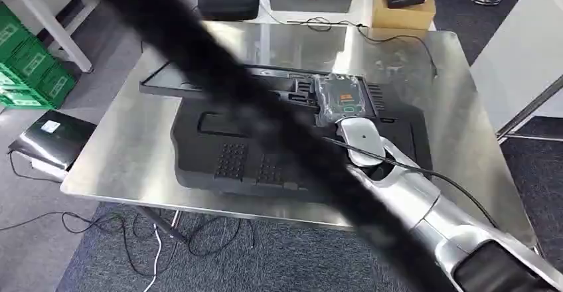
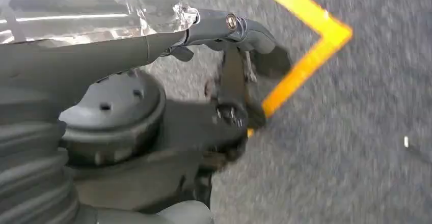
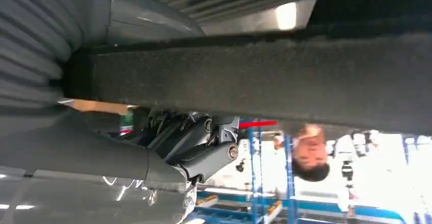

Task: Take the parts from the cabinet and place them on the table.

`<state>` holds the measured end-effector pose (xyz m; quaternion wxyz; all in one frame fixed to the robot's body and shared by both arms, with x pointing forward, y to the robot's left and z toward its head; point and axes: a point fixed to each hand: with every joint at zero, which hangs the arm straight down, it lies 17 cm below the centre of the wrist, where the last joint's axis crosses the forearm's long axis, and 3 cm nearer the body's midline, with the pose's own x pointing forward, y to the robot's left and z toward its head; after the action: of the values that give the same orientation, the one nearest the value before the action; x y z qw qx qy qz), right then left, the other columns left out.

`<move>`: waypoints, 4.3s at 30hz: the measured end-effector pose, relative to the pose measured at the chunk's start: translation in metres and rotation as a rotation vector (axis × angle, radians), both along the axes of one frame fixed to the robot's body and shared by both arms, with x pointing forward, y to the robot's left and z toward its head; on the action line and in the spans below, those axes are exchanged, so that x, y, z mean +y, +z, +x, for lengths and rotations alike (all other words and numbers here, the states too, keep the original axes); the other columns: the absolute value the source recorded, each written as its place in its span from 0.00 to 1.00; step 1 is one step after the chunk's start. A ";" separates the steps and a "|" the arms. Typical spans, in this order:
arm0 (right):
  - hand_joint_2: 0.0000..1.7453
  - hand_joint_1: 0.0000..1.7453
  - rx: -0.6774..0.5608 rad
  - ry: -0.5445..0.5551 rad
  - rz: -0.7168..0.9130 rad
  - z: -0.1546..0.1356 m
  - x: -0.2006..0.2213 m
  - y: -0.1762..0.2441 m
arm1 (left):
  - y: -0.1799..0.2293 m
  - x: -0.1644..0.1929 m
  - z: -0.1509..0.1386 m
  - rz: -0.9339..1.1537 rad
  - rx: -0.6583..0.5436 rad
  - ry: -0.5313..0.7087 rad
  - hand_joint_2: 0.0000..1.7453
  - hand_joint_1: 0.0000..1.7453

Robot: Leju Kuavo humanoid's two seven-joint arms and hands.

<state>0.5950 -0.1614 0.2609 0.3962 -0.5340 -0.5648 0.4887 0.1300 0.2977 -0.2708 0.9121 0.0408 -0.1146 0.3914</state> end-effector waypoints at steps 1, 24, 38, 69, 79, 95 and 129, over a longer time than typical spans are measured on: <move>1.00 1.00 0.002 -0.001 0.001 0.002 0.002 0.000 | 0.000 0.000 0.000 -0.002 0.002 -0.001 1.00 0.00; 1.00 1.00 0.190 0.089 0.021 0.013 0.030 -0.053 | 0.003 -0.006 0.012 -0.042 -0.046 -0.053 1.00 0.00; 0.00 0.00 0.200 0.219 0.008 -0.001 0.091 -0.064 | 0.004 -0.001 0.016 -0.017 -0.040 -0.069 1.00 0.00; 0.00 0.00 0.347 0.227 0.005 -0.012 0.114 -0.101 | 0.003 0.006 0.014 0.000 -0.035 -0.039 1.00 0.00; 0.00 0.00 0.390 0.209 -0.015 -0.013 0.106 -0.111 | 0.003 0.009 0.012 0.011 -0.026 -0.037 1.00 0.00; 0.00 0.00 0.375 0.236 -0.039 -0.018 0.115 -0.105 | 0.003 0.007 0.012 0.013 -0.027 -0.057 1.00 0.00; 0.00 0.00 0.349 0.306 -0.164 -0.036 0.136 -0.106 | 0.003 0.006 0.012 0.006 -0.031 -0.059 1.00 0.00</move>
<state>0.5592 -0.0253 0.1549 0.3644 -0.3800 -0.5208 0.6720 0.1422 0.3038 -0.2679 0.9212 0.0338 -0.1311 0.3648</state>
